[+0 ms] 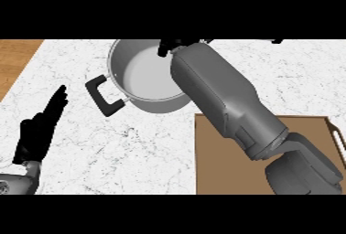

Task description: Pick the croissant from the tray and place it in the pot

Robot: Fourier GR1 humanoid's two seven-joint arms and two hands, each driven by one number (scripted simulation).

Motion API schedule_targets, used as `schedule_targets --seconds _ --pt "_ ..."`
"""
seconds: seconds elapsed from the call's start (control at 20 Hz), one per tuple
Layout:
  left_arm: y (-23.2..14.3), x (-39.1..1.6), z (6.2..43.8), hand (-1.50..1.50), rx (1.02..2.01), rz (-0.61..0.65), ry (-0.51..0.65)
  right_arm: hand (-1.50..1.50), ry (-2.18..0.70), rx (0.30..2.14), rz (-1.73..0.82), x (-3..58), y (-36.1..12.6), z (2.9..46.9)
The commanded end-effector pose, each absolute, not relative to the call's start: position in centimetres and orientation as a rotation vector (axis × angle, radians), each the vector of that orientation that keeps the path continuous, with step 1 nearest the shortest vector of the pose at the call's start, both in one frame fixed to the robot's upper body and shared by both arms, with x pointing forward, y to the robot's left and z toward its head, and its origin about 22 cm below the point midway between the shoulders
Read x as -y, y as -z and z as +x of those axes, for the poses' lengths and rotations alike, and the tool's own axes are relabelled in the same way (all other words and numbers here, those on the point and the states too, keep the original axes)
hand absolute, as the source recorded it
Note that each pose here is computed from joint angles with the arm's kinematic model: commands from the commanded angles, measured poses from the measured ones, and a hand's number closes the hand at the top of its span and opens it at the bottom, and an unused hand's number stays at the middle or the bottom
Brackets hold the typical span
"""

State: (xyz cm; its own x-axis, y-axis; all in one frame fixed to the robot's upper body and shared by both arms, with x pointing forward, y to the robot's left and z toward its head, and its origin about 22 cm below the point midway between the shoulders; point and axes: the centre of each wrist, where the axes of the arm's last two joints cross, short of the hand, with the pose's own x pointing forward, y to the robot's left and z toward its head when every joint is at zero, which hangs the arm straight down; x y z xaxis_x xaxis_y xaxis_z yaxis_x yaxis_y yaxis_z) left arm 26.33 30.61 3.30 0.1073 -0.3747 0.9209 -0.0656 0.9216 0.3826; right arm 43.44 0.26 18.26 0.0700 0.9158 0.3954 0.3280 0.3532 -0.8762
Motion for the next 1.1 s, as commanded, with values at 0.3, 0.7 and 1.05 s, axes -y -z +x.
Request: schedule_targets --seconds 0.3,0.7,1.05 --pt "-3.0 -29.5 26.1 0.00 1.469 0.342 0.256 -1.50 -0.517 1.516 -1.003 1.8 -16.6 44.4" --pt "-2.7 -30.0 26.4 0.00 1.446 0.356 0.234 -1.50 -0.159 1.847 -0.861 1.1 -19.2 43.9" --pt "-2.4 -28.9 26.1 0.00 1.435 0.354 0.234 -1.50 -0.043 1.837 -0.644 1.6 -20.2 44.0"
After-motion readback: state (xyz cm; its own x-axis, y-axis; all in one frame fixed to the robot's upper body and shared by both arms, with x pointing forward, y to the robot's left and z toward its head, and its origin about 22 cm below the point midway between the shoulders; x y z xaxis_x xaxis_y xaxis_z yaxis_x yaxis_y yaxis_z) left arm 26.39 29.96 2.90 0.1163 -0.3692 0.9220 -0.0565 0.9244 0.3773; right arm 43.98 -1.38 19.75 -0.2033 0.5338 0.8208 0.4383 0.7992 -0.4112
